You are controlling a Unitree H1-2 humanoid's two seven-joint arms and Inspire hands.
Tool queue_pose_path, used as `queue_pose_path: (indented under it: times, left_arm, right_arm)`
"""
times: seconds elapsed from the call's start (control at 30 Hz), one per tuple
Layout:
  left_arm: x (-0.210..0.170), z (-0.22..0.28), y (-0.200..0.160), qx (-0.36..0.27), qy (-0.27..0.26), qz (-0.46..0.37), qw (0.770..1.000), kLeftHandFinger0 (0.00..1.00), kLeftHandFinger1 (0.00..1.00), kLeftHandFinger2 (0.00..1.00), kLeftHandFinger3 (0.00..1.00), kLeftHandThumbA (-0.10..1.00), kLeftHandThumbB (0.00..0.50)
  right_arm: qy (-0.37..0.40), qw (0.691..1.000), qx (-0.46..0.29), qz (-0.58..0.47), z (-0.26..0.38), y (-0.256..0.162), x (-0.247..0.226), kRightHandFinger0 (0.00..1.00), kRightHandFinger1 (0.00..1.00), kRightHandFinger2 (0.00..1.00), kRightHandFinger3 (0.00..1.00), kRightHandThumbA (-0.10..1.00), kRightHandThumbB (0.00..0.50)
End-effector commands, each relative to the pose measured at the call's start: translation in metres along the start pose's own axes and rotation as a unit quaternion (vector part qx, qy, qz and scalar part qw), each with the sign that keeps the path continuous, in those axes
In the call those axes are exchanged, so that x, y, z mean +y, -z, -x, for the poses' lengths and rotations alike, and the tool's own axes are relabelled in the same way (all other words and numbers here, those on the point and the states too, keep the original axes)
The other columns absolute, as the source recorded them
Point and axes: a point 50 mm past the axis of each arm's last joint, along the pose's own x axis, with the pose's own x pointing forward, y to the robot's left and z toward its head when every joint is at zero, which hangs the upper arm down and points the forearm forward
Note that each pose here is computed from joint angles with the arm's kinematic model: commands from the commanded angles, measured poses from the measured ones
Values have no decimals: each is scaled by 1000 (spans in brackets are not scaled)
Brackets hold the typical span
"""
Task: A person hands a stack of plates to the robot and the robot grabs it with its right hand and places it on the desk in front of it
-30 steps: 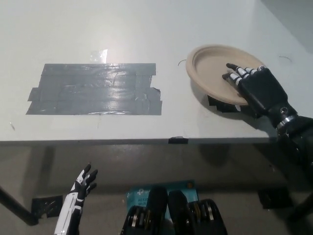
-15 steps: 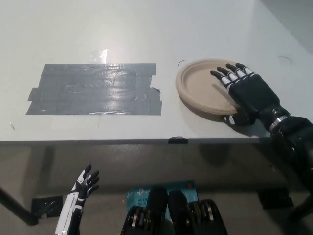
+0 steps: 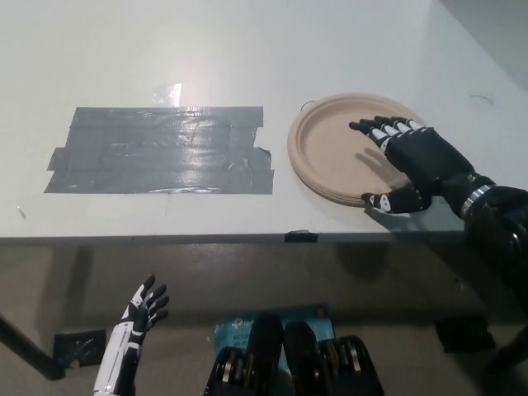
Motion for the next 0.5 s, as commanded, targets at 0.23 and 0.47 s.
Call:
queue_pose_path:
  times: [0.23,0.47]
  left_arm:
    - [12,-28,-27,-41,16,-2,999,904,920,943,1000,1000,218]
    - [10,-51,-37,-55,16,-8,998,925,941,966,1000,1000,222]
  right_arm:
    - [-169,813,-408,-380,117,-94,-224,1000,1000,1000,1000,1000,500]
    - [138,850,-396,-319,151,-87,-269,1000,1000,1000,1000,1000,500]
